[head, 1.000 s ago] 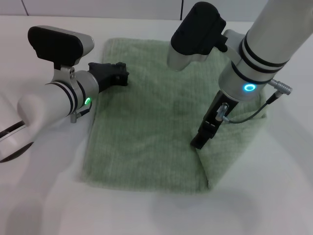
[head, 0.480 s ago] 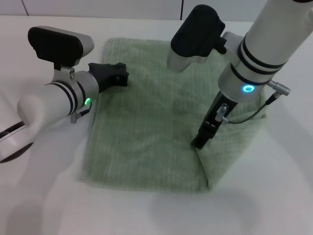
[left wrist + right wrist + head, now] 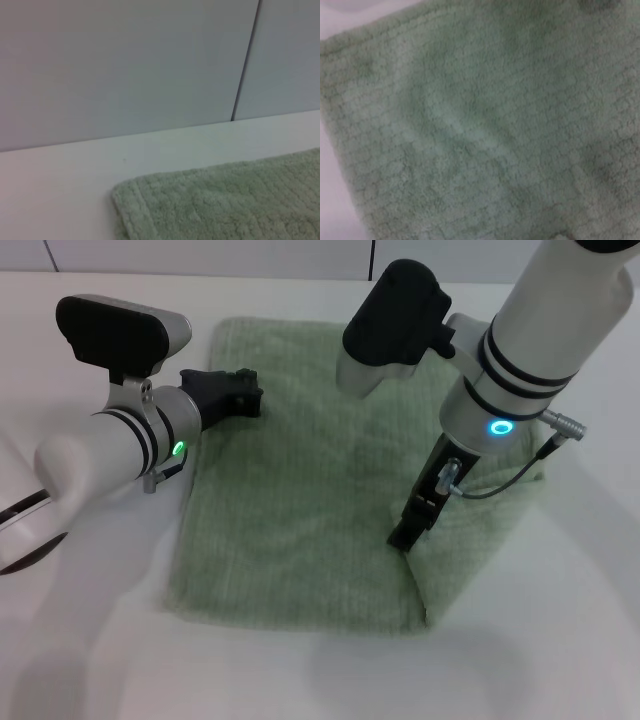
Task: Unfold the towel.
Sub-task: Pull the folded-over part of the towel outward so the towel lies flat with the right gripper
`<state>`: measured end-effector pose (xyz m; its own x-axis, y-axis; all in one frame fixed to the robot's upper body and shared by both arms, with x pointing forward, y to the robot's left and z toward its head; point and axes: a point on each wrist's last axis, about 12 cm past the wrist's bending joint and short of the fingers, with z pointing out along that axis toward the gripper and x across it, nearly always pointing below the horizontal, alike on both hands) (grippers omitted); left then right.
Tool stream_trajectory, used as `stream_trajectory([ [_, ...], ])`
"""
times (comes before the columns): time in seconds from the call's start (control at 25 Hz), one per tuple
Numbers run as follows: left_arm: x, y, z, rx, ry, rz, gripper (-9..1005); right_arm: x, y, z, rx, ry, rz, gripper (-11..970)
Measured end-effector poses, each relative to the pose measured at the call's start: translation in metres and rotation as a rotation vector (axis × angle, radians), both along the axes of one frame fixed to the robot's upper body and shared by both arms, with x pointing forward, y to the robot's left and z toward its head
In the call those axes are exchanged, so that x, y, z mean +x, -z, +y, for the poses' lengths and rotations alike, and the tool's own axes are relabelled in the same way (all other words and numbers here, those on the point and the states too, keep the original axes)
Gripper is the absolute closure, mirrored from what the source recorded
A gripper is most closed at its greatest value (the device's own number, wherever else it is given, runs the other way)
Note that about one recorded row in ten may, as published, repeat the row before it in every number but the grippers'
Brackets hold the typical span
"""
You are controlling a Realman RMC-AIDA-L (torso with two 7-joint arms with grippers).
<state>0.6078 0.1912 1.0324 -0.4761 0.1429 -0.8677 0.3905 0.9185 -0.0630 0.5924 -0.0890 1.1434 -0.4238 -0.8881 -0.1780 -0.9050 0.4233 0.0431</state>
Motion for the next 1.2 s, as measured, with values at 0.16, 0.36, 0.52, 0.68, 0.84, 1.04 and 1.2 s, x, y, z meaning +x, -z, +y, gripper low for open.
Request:
stream_trajectory([
  [0.16,-0.0007,0.0007,0.0007,0.000,-0.002,0.002,927,-0.0004,0.0025,0.0006,-0.007,-0.005,-0.002,240],
  [0.36,-0.0008,0.0008,0.0008,0.000,-0.002,0.002,926,0.0004,0.0020,0.0018,-0.003,0.000,-0.007,244],
  [0.52,-0.0008,0.0008,0.0008,0.000,-0.002,0.002,926,0.0021,0.0042,0.0012,-0.012,0.007,-0.002,336],
  [0.68,-0.0007,0.0008,0.0007,0.000,-0.002,0.002,925,0.0030,0.0042,0.0018,-0.014,0.005,-0.004,428],
  [0.84,-0.0008,0.0008,0.0008,0.000,-0.002,0.002,924,0.0037,0.0033,0.0029,-0.014,0.002,-0.008,637],
  [1.04,-0.0009,0.0009,0.0013,0.000,-0.003,0.002,923,0.0045,0.0012,0.0051,-0.018,-0.013,-0.022,838],
  [1.2,-0.0009,0.0010,0.0019,0.002,-0.003,0.002,922,0.0033,0.0011,0.0076,-0.040,-0.037,-0.029,916],
])
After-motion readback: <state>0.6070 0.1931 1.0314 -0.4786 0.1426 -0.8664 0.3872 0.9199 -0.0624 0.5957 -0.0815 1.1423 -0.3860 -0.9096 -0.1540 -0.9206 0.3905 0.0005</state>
